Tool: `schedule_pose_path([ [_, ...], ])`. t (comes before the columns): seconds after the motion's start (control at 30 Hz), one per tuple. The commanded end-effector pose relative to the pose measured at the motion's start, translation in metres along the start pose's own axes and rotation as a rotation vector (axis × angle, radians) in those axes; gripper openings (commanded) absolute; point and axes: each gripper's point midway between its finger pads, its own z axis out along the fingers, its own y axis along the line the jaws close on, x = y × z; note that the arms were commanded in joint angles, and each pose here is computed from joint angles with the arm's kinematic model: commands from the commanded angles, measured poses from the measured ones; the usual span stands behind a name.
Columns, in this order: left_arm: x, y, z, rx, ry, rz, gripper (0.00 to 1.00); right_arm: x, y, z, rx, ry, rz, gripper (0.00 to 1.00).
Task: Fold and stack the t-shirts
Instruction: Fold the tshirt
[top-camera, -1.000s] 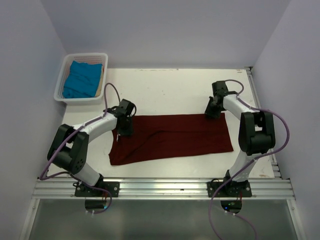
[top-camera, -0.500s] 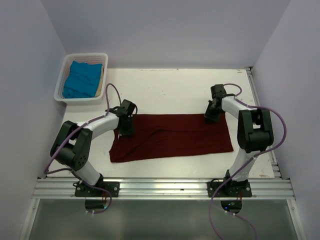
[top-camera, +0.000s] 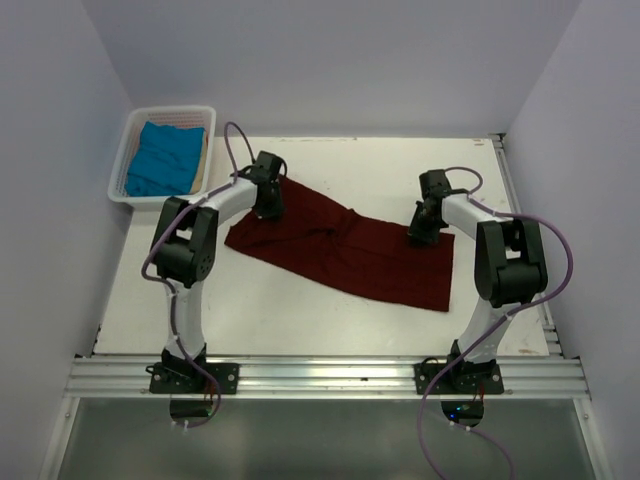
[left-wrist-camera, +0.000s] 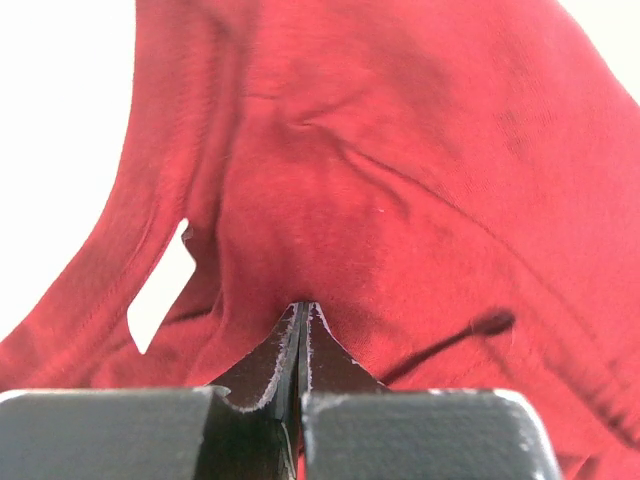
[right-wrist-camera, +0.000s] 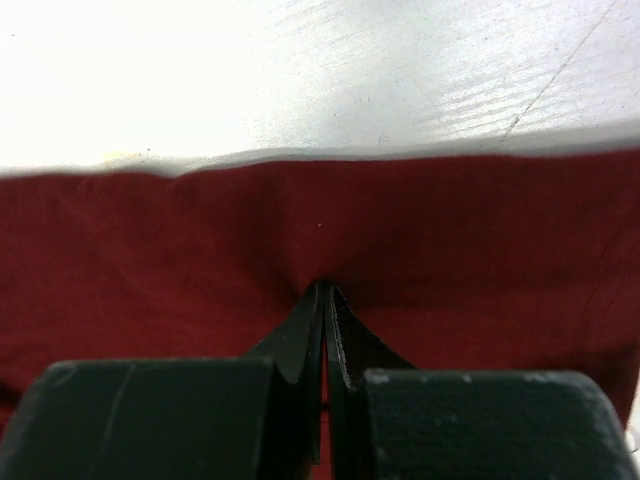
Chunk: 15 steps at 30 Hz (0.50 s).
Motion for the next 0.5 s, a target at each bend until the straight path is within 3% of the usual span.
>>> schedule_pose_path([
  [0.0, -0.011, 0.018, 0.044, -0.062, 0.029, -0.017, 0.00, 0.018, -0.029, 0.014, 0.125, 0.033, -0.024, 0.00],
  [0.2, -0.085, -0.015, 0.056, 0.053, -0.054, -0.030, 0.00, 0.022, -0.022, 0.001, 0.109, 0.030, -0.023, 0.00],
  [0.47, -0.121, -0.063, 0.064, 0.278, -0.095, 0.043, 0.00, 0.075, 0.001, -0.002, 0.068, 0.098, -0.091, 0.00],
])
